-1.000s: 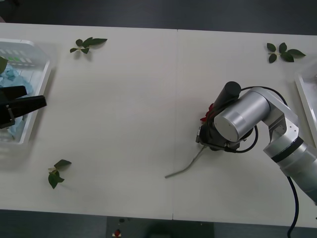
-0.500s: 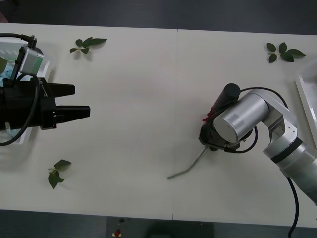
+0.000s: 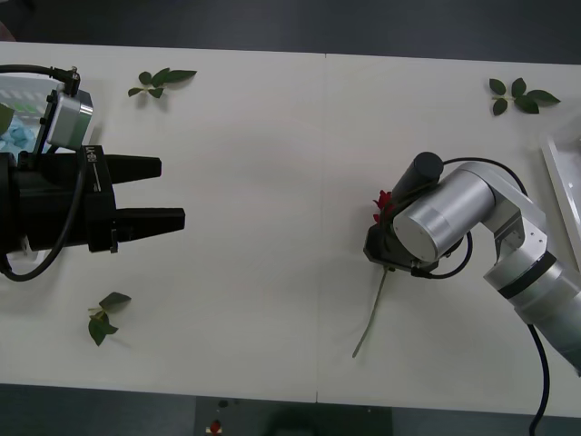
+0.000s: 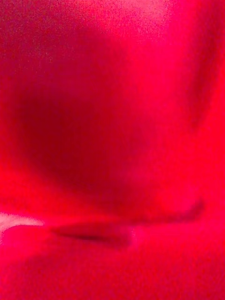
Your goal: Put the red flowers into the right box and the blue flowers into the left box
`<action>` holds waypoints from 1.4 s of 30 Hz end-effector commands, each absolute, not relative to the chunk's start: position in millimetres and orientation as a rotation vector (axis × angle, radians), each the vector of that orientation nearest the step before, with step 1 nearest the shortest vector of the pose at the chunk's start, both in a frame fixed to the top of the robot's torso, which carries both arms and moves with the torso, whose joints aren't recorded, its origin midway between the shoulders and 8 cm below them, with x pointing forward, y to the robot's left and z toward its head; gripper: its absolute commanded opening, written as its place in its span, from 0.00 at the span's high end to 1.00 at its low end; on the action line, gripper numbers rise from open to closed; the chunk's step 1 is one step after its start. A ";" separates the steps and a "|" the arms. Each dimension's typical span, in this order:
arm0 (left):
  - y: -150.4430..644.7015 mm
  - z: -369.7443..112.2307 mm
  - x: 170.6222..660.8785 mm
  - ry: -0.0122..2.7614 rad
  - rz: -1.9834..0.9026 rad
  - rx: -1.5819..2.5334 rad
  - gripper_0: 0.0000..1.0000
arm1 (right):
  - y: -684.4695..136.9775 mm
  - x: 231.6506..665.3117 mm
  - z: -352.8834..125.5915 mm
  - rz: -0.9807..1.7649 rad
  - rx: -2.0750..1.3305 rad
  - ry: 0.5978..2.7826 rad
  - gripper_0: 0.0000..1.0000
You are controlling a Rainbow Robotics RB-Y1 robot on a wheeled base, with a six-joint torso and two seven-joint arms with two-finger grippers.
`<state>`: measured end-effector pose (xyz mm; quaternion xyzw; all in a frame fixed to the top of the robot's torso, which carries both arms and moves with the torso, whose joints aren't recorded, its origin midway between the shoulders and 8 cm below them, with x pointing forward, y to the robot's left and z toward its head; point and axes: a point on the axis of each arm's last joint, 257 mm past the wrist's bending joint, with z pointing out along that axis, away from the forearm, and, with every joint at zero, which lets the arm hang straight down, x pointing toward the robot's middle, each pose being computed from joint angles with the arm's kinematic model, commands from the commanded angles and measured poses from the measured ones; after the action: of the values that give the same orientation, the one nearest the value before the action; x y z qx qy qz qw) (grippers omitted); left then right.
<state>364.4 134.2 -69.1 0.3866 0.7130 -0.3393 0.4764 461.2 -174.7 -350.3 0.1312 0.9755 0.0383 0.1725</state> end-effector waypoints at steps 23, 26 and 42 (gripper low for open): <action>104.6 -43.2 344.3 1.631 -0.892 1.032 0.00 | -417.3 488.5 -141.4 -0.069 0.516 2.498 1.00; 100.5 -39.4 342.6 1.619 -0.905 1.043 0.00 | -452.9 484.4 -132.8 -0.073 0.547 2.481 1.00; 97.3 -39.8 342.1 1.617 -0.921 1.032 0.00 | -583.2 484.9 -134.1 -0.196 0.504 2.420 1.00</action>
<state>350.2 108.4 -48.4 0.3960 0.6880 -0.3834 0.4721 477.8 -569.4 -145.8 0.2310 0.9212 -0.0486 0.3093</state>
